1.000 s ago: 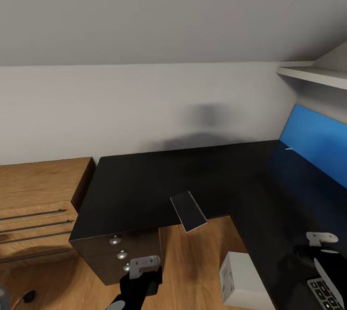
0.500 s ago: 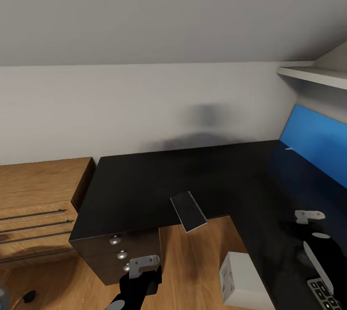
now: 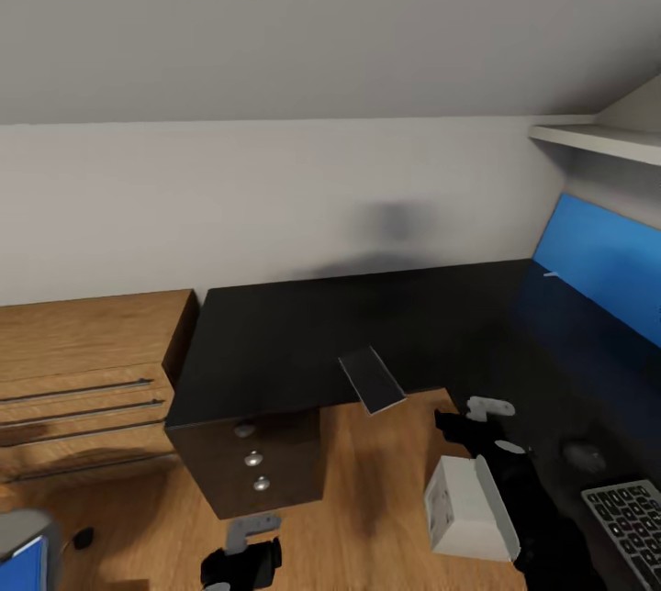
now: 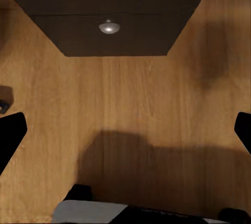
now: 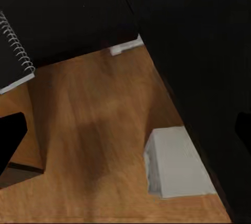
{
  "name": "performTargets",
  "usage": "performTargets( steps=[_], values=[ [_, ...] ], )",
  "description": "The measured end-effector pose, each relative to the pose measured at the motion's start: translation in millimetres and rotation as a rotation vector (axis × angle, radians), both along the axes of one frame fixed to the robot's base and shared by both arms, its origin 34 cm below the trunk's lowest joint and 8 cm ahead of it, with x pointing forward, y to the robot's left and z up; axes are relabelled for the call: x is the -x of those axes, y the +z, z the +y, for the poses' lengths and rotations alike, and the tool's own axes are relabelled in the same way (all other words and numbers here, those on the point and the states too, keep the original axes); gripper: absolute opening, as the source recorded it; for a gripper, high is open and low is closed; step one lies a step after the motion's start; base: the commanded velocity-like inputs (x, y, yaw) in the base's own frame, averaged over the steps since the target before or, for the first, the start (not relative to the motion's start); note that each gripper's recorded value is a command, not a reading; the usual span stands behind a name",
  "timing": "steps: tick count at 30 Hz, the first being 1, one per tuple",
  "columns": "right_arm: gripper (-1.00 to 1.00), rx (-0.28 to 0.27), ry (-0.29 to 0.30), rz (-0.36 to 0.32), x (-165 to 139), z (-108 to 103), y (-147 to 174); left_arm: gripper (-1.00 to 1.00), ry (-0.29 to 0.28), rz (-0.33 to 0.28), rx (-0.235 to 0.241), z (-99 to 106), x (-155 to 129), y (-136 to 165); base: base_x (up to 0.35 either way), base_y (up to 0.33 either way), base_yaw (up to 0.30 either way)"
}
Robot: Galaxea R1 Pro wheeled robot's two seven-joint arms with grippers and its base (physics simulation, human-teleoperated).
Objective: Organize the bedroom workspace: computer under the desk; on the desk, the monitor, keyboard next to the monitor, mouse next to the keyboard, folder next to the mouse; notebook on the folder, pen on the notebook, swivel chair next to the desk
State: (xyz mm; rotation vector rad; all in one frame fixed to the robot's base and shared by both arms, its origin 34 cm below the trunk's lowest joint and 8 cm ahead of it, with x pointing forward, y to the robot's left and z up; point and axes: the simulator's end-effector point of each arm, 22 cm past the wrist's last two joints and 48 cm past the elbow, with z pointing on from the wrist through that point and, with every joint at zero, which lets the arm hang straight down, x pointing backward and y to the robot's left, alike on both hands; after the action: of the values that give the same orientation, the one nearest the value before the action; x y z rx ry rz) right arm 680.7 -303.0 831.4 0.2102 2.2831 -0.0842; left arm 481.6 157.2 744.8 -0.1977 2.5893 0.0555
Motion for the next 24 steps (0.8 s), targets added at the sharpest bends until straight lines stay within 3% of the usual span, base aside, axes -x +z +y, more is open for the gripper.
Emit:
performTargets(
  steps=[5,11,17,24],
  values=[
    [1.0,0.0,-0.034,0.1,33.8,22.6,-52.9,1.0,0.017,0.073,-0.082,30.2,22.1,-32.9,-0.281,0.213,0.0],
    [1.0,0.003,-0.044,0.151,71.6,27.9,-101.1,1.0,0.026,0.138,-0.146,52.6,44.7,-58.0,-0.278,0.187,0.089],
    [1.0,0.02,-0.066,0.127,118.2,28.3,-154.3,1.0,0.044,0.166,-0.174,63.9,59.6,-74.4,-0.083,0.028,0.256],
    [1.0,0.04,-0.078,0.086,159.9,27.8,-182.1,1.0,0.123,0.125,-0.175,71.1,71.4,-94.0,-0.006,0.002,0.279]
  ],
)
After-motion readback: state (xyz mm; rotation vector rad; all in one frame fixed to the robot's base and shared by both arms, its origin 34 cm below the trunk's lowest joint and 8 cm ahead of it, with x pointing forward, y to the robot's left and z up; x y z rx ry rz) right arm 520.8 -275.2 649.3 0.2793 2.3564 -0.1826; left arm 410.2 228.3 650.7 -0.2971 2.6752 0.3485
